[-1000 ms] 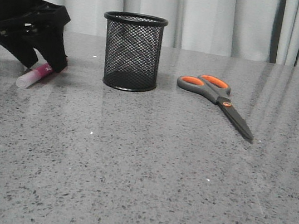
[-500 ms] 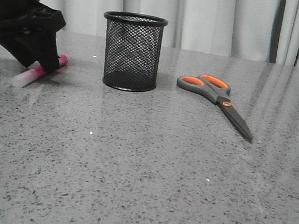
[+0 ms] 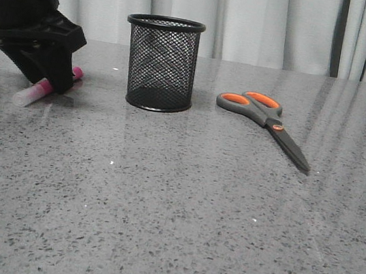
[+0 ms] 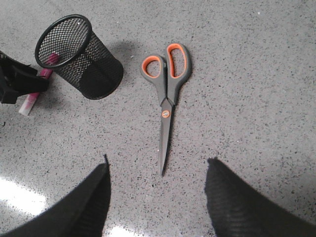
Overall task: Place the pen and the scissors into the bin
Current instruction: 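Close the left gripper around the middle of the pink highlighter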
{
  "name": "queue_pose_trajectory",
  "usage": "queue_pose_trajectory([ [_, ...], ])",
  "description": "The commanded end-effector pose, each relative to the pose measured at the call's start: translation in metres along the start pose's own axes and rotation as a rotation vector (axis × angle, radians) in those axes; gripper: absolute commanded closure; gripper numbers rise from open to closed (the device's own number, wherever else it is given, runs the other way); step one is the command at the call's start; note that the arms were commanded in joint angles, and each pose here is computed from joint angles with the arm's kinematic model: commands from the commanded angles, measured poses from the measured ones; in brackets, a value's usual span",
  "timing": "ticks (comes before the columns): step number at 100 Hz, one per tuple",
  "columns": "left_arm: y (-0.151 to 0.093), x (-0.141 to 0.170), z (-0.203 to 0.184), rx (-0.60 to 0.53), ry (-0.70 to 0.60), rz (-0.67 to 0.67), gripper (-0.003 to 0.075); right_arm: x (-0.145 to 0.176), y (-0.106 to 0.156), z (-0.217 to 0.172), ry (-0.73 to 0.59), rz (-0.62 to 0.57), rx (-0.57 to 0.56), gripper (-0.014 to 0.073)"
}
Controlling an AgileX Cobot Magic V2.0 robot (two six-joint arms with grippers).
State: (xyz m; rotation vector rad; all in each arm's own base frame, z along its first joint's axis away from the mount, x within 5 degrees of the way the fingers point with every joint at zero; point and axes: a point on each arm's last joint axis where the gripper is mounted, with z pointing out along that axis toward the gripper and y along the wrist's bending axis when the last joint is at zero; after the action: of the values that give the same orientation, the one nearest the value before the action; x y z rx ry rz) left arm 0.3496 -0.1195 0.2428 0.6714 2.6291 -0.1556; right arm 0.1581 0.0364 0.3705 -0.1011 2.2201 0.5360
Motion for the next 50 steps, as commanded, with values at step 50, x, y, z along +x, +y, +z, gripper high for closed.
queue_pose_trajectory([
  [50, -0.007, -0.003, -0.028, 0.010, -0.034, 0.008, 0.0742, -0.012, 0.004, -0.005, -0.077, 0.005, -0.013, 0.0212],
])
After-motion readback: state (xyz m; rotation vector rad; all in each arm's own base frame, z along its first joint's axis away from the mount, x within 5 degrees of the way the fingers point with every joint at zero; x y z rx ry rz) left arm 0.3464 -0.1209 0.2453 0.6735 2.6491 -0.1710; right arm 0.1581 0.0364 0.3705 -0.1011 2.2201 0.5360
